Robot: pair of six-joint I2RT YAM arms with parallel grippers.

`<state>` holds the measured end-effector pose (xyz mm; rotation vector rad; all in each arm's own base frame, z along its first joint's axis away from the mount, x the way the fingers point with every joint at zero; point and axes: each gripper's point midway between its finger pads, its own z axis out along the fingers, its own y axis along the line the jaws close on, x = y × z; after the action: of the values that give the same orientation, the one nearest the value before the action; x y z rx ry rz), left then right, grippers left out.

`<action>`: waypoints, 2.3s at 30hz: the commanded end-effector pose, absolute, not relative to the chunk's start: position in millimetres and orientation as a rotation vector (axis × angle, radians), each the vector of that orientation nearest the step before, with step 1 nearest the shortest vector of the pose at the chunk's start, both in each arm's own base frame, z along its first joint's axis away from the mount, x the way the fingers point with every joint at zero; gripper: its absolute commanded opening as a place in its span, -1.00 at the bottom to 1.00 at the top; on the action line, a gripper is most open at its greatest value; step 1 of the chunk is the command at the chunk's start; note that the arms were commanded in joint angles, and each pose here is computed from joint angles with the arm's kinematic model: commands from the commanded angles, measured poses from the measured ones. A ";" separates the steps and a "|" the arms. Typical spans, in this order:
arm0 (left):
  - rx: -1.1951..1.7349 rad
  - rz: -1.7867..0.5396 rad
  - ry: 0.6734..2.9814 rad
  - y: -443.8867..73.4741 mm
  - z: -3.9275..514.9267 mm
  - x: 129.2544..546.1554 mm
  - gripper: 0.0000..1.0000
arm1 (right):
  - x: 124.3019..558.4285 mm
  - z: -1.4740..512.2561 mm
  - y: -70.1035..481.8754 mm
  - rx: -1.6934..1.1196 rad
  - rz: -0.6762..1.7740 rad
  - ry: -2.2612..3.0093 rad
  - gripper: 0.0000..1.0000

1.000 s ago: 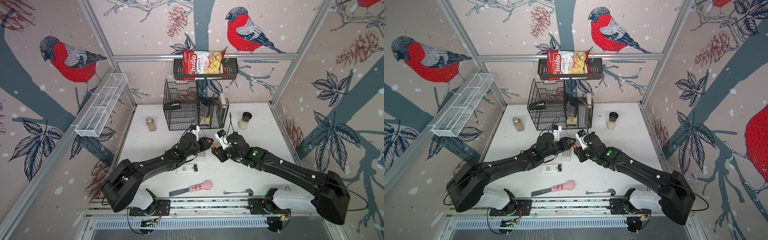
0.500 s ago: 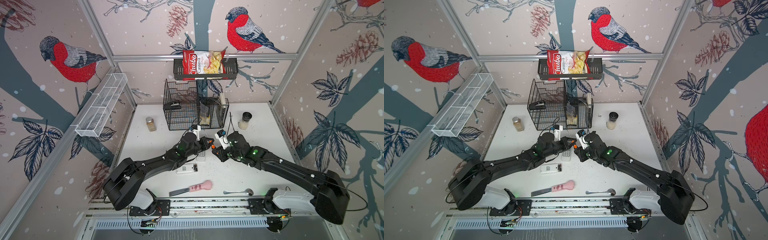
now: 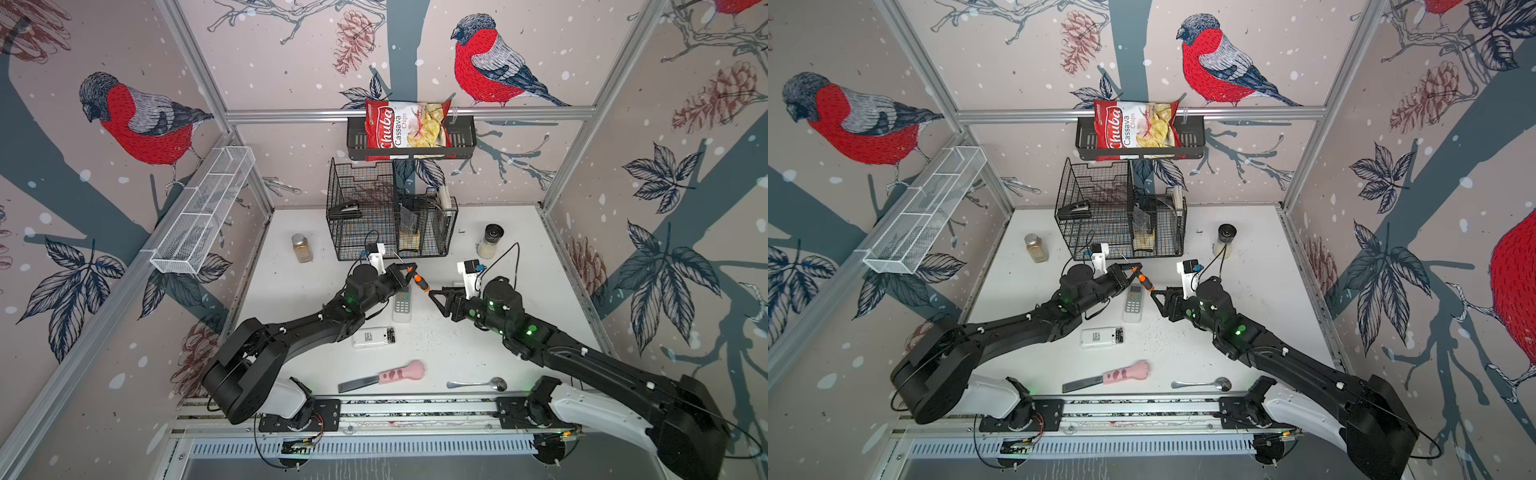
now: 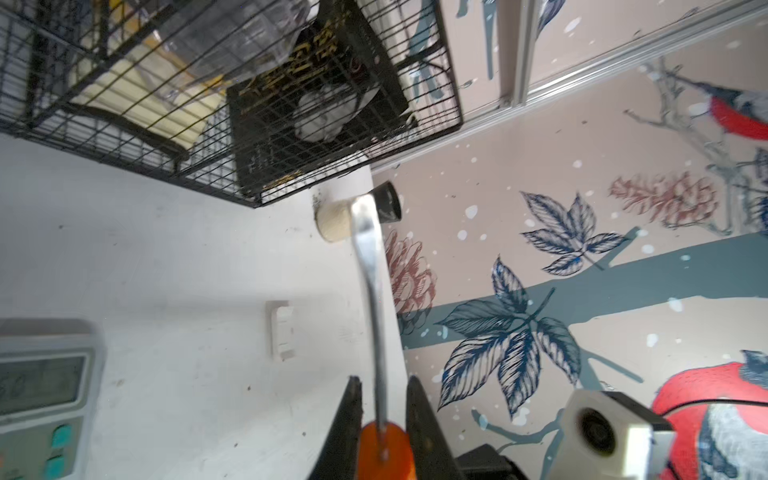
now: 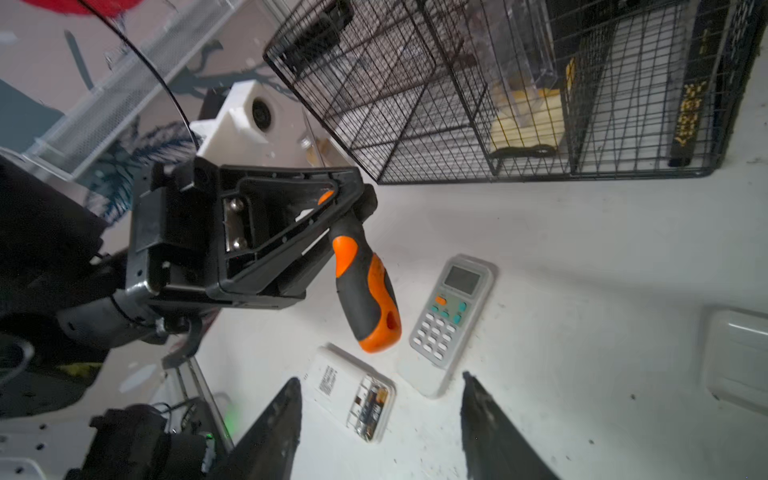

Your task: Unload the batteries from the remote control

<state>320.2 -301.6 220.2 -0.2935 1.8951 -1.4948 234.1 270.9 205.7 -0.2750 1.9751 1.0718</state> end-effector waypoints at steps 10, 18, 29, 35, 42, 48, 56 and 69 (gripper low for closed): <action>-0.296 -1.703 1.669 -305.7 273.7 318.7 -1.00 | 253.3 263.1 302.7 -0.205 1.323 1.741 0.11; -0.282 -1.729 1.681 -316.9 270.8 310.7 -1.00 | 257.8 268.5 308.6 -0.209 1.347 1.716 -0.09; -0.292 -1.738 1.711 -322.2 258.2 304.2 -1.00 | 261.0 277.5 308.5 -0.210 1.342 1.681 -0.30; -0.302 -1.729 1.736 -322.8 249.3 303.8 -1.00 | 260.3 282.5 304.0 -0.202 1.332 1.656 -0.45; -0.306 -1.723 1.755 -323.6 243.2 303.5 -1.00 | 259.7 284.6 303.2 -0.209 1.323 1.644 -0.73; -0.318 -1.707 1.764 -320.2 237.6 302.8 -1.00 | 261.7 280.3 302.8 -0.217 1.287 1.664 -0.92; -0.305 -1.669 1.763 -315.4 238.4 302.8 -0.99 | 266.6 269.7 298.0 -0.221 1.194 1.740 -1.00; -0.277 -1.536 1.793 -294.3 236.9 299.0 -0.06 | 256.5 243.3 287.6 -0.266 1.096 1.879 -1.00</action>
<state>298.8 -300.2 244.2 -0.2997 1.7706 -1.6025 255.8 292.3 247.5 -0.2679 1.8657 1.1396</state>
